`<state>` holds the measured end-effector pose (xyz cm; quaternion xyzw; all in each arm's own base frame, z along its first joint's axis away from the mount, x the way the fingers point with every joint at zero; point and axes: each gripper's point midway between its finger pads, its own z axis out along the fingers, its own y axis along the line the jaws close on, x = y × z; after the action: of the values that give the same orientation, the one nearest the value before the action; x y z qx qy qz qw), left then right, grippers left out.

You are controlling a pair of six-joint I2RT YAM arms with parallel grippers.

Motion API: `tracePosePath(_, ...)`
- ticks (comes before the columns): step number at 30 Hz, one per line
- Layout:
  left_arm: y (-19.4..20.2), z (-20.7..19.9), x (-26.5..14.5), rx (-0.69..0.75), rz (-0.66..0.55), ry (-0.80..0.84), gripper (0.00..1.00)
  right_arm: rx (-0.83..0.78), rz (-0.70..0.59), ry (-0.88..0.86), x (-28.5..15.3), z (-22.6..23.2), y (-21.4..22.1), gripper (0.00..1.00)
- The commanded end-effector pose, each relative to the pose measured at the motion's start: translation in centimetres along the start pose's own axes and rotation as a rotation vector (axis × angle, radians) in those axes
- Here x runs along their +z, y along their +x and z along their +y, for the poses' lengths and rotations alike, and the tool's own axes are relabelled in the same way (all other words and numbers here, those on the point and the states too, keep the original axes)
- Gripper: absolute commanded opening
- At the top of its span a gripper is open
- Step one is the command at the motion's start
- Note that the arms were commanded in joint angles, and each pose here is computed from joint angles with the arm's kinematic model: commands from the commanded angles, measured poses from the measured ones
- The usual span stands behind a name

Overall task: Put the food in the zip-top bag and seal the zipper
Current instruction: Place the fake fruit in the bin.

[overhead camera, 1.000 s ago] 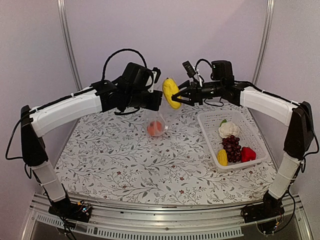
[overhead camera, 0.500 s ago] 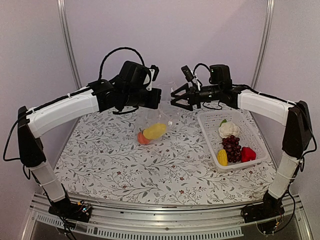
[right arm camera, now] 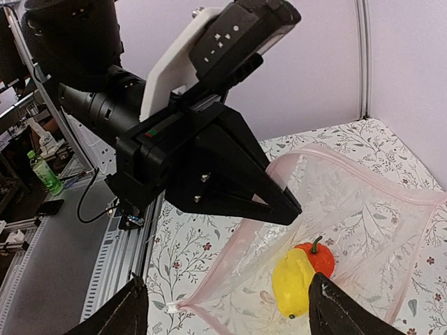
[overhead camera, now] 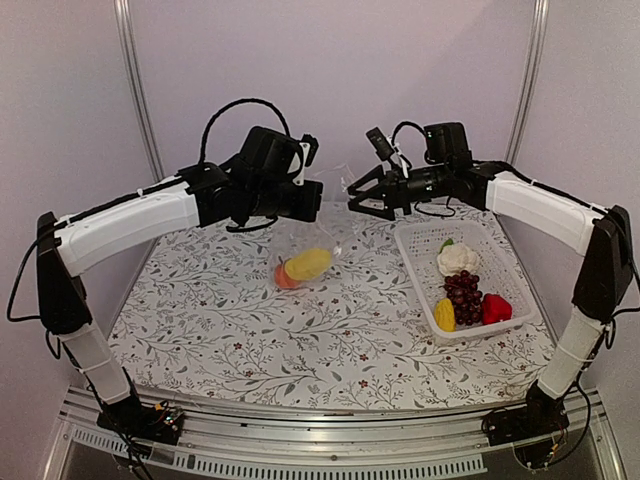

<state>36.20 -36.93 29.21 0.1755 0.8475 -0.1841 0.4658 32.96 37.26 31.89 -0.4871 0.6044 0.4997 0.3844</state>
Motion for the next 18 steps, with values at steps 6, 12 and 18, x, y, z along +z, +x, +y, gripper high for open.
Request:
tracePosePath(6, -0.4, 0.4, -0.7, 0.021, -0.023, -0.013, 0.00, -0.014, 0.092, 0.044, -3.7, 3.2, 0.5, 0.76)
tracePosePath(12, -0.4, 0.8, -0.8, 0.022, -0.026, -0.021, 0.00, 0.037, 0.151, 0.248, -8.4, 0.6, 2.3, 0.74)
tracePosePath(18, -0.5, 0.7, -0.8, 0.020, -0.031, -0.013, 0.00, 0.144, 0.285, 0.502, -14.0, -4.0, 6.8, 0.71)
